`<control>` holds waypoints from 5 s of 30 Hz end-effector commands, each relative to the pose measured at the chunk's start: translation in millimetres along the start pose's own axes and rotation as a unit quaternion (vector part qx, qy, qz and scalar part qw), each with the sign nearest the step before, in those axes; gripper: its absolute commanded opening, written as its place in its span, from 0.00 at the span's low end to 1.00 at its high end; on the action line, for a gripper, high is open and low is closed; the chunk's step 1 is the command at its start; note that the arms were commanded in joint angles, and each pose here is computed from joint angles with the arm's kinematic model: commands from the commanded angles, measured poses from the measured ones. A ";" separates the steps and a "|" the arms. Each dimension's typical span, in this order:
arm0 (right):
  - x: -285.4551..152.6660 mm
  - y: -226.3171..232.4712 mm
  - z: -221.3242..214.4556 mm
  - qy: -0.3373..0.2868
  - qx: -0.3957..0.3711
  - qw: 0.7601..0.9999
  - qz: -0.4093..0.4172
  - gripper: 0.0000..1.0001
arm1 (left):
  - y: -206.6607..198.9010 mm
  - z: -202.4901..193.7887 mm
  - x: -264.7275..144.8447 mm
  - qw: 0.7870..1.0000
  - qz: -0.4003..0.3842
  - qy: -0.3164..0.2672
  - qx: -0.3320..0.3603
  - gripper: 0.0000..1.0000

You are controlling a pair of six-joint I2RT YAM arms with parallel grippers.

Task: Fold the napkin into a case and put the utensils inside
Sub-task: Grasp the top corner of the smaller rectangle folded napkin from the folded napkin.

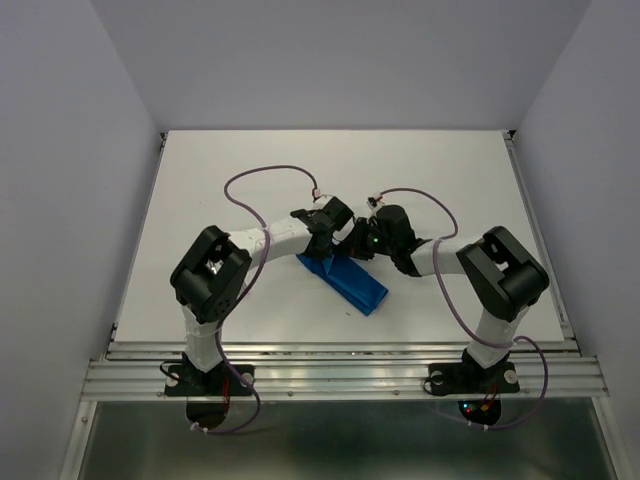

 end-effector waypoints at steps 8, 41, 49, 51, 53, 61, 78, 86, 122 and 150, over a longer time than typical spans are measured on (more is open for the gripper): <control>-10.9 25.5 29.2 -0.035 -0.046 0.998 0.024 0.01 | 11.1 18.6 -24.7 0.997 -0.050 -0.029 -0.043 0.00; -7.6 24.3 29.0 -0.030 -0.041 0.998 0.025 0.01 | 10.7 -12.6 -4.2 0.999 0.024 -0.015 0.022 0.40; -7.3 23.8 28.4 -0.030 -0.040 0.998 0.024 0.01 | 10.1 -13.8 -0.7 0.999 0.037 -0.016 0.027 0.34; -7.4 24.0 28.5 -0.030 -0.041 0.998 0.025 0.01 | 11.3 -13.6 2.3 0.998 0.049 -0.017 0.029 0.32; -7.1 23.2 27.8 -0.029 -0.039 0.999 0.024 0.01 | 12.8 -15.0 3.3 0.998 0.056 -0.014 0.032 0.31; -7.7 23.8 28.2 -0.030 -0.040 0.998 0.024 0.01 | 11.7 -14.2 1.3 0.998 0.060 -0.020 0.030 0.17; -2.7 38.1 30.5 -0.011 -0.071 0.997 0.037 0.01 | 10.4 -3.8 -16.2 1.000 -0.024 -0.008 0.003 0.00; 9.7 49.9 21.7 0.013 -0.093 0.995 0.039 0.01 | 21.7 6.2 -17.2 0.996 -0.085 -0.002 -0.036 0.00; 68.1 16.9 -18.2 0.105 -0.063 0.990 -0.066 0.01 | 41.3 13.2 -19.5 0.976 -0.193 0.025 -0.099 0.00; 20.4 48.9 5.5 0.018 -0.104 0.994 -0.039 0.17 | 46.3 11.7 -13.0 0.975 -0.191 0.034 -0.104 0.00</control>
Point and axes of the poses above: each gripper's point midway between its finger pads, its own x axis out along the fingers, its own y axis along the line the jaws close on, z = x × y, the point moved 9 cm from there along -x, back along the fingers, and after that the axes turned 9 degrees about -x, right-handed, at the moved point
